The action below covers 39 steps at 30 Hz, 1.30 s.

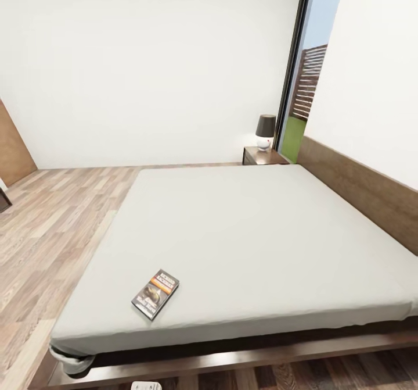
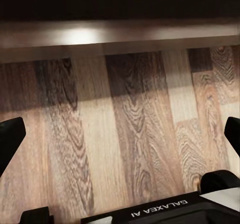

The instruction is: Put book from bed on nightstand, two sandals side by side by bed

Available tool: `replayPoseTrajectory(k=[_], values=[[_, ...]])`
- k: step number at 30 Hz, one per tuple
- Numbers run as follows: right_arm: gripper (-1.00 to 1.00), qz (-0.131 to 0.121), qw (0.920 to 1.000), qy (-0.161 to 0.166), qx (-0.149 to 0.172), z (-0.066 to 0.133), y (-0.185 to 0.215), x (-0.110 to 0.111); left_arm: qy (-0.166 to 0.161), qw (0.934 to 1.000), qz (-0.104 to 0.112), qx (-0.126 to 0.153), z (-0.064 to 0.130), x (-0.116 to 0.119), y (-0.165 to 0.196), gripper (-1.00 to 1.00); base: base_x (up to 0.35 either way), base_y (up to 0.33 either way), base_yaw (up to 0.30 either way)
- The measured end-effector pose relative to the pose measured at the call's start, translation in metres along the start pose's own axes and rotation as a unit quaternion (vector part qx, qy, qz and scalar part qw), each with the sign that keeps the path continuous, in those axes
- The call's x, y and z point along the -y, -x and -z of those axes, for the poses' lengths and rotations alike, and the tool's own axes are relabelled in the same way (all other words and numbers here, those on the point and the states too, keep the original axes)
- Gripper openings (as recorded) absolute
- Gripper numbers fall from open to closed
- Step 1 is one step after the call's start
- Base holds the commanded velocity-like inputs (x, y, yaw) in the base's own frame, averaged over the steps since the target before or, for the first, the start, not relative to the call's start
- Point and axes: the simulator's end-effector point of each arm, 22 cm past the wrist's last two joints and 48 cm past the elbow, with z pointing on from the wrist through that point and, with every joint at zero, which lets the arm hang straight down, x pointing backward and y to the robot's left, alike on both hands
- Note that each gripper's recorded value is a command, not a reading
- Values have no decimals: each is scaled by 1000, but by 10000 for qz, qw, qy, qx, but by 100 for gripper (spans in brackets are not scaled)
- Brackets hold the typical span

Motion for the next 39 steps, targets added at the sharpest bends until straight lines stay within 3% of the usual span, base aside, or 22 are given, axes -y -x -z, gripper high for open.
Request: replayPoseTrajectory(k=[39], values=[[100,-2,10000,-3,-4,44,11,-35,1,10000,3,-6,50,17,23,100,0,0,0]])
